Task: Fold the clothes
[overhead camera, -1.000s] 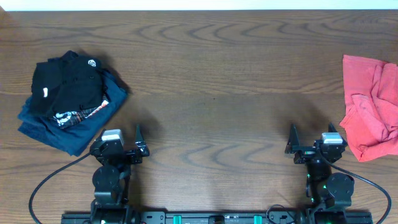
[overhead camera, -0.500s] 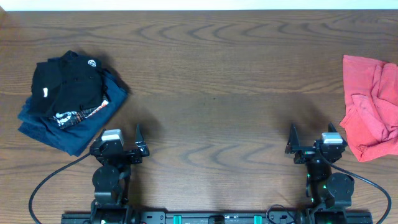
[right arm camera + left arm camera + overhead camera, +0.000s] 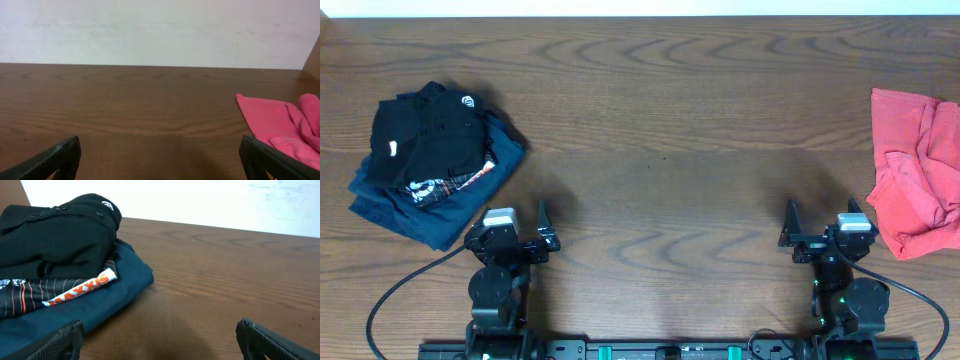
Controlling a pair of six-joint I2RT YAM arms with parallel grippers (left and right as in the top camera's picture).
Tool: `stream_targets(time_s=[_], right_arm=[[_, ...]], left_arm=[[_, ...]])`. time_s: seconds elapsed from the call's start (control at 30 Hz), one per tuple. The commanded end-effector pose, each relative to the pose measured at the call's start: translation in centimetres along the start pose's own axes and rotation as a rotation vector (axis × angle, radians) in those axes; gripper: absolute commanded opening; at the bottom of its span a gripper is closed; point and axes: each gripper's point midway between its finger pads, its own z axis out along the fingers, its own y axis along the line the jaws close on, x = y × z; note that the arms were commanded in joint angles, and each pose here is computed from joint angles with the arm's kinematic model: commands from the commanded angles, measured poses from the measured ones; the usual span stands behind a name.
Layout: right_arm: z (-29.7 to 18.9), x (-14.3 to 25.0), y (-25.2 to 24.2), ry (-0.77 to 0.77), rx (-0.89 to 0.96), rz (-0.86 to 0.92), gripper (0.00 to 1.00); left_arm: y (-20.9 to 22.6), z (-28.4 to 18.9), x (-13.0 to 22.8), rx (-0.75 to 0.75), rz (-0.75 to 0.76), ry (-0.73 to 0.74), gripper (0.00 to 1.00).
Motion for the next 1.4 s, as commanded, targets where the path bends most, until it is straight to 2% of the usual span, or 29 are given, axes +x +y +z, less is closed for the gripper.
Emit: stream_targets(time_s=[0.0,0.1,0.27,0.4,0.57,0.8,0.93,0.97,1.1,1.13,1.27,1.37], right_arm=[[-0.2,-0.4,-0.3,0.002,0.020,0.019,0.99],[-0.4,-1.0,-0.8,0.018,0.050,0.044,0.99],[-0.4,-2.1,-1.0,0.087,0.062,0.042,0.99],[0.2,-3.0,-1.0,0.188,0.067,0.045,0.99],[1.9,-3.5,-1.0,0.365,0.074,0.037,0.99],[4.4,-0.8,-0.7,0.703,0.052,0.053,0.99],[5.6,0.0,0.2,0.791,-0.001,0.071,0.99],[5.8,0.4,-1.0,0.804,0.064,0.048,0.99],[4.9,2.1,-9.0,0.851,0.528,0.012,0.99],[4.5,2.6,-10.5,0.865,0.611,0.011,0.96],[4.1,6.0,-13.7,0.969,0.706,0.053,0.81],[3.8,8.3,-15.5,1.027,0.756,0.079,0.75]], left_arm=[[-0.4,-0.1,-0.2,0.024,0.004,0.005,0.98],[-0.8,-0.3,-1.3,0.040,-0.026,-0.001,0.98],[-1.1,-0.6,-2.4,0.042,-0.032,0.077,0.98],[-2.3,-0.7,-4.4,0.092,-0.031,0.149,0.98],[-2.6,-0.6,-6.3,0.072,-0.024,0.292,0.98],[-3.4,0.0,-3.8,0.083,-0.026,0.626,0.98],[-4.9,0.2,-1.9,0.163,-0.060,0.738,0.98],[-5.1,0.4,-1.7,0.173,-0.065,0.749,0.98],[-5.3,0.6,-1.5,0.179,-0.068,0.757,0.98],[-5.3,0.7,-1.6,0.180,-0.068,0.752,0.98],[-5.3,0.8,-1.8,0.182,-0.067,0.742,0.98],[-5.3,0.8,-1.8,0.182,-0.067,0.743,0.98]])
